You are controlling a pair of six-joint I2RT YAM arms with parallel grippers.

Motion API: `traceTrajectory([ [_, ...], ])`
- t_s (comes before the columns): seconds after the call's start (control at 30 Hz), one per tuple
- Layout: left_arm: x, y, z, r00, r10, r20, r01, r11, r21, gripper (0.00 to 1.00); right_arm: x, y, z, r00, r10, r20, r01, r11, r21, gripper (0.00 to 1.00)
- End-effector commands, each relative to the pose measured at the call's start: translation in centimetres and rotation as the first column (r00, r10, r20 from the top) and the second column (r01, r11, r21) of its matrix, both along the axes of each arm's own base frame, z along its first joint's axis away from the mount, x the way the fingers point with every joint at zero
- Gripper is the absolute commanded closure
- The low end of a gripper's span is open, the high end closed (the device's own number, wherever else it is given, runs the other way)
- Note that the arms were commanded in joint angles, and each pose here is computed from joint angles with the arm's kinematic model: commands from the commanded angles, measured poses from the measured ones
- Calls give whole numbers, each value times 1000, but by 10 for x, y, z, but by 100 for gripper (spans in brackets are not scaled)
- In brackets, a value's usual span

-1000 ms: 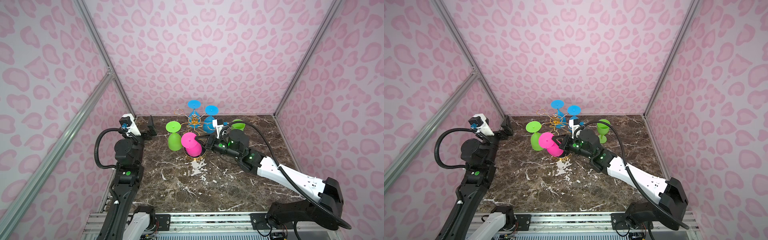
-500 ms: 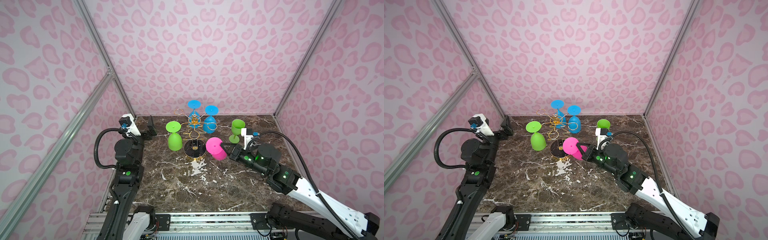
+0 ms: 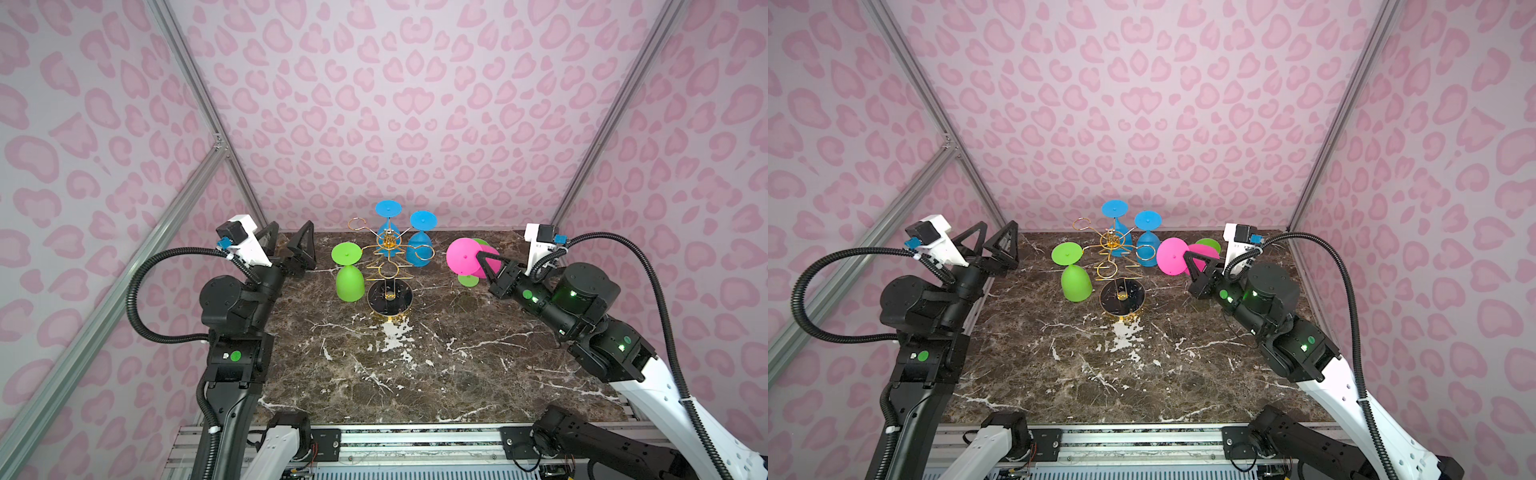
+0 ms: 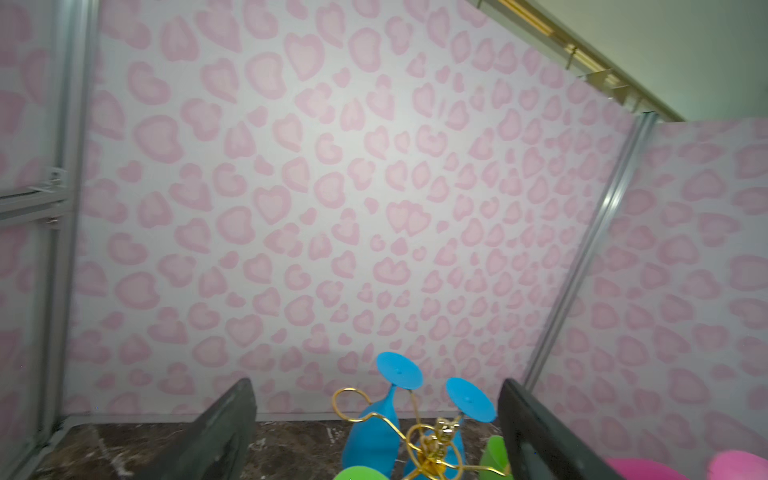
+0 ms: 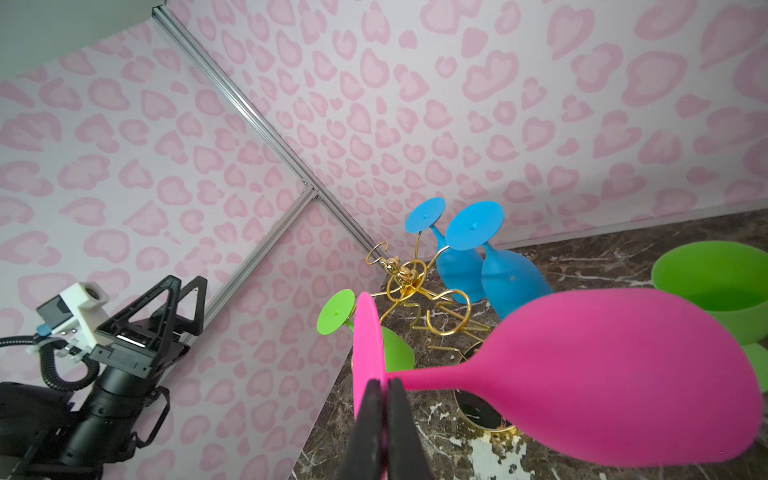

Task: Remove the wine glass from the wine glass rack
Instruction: 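Lift the magenta glass up while the left gripper reaches toward it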

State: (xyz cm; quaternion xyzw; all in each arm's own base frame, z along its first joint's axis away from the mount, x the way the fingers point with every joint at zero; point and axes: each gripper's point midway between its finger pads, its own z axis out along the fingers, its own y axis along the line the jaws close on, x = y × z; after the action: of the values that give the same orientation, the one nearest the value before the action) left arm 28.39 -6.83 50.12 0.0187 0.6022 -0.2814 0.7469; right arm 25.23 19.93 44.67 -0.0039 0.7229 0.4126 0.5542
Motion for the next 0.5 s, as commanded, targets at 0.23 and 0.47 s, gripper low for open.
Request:
traceTrajectory([
  [0.23, -22, -83, 18, 777, -616, -131, 610, 788, -87, 18, -6, 50, 50, 941, 261, 216, -227, 959, -171, 100],
  [0.47, -31, -115, 13, 578, -789, -211, 788, 606, -108, 26, -12, 84, 80, 851, 422, 314, -374, 905, -202, 100],
])
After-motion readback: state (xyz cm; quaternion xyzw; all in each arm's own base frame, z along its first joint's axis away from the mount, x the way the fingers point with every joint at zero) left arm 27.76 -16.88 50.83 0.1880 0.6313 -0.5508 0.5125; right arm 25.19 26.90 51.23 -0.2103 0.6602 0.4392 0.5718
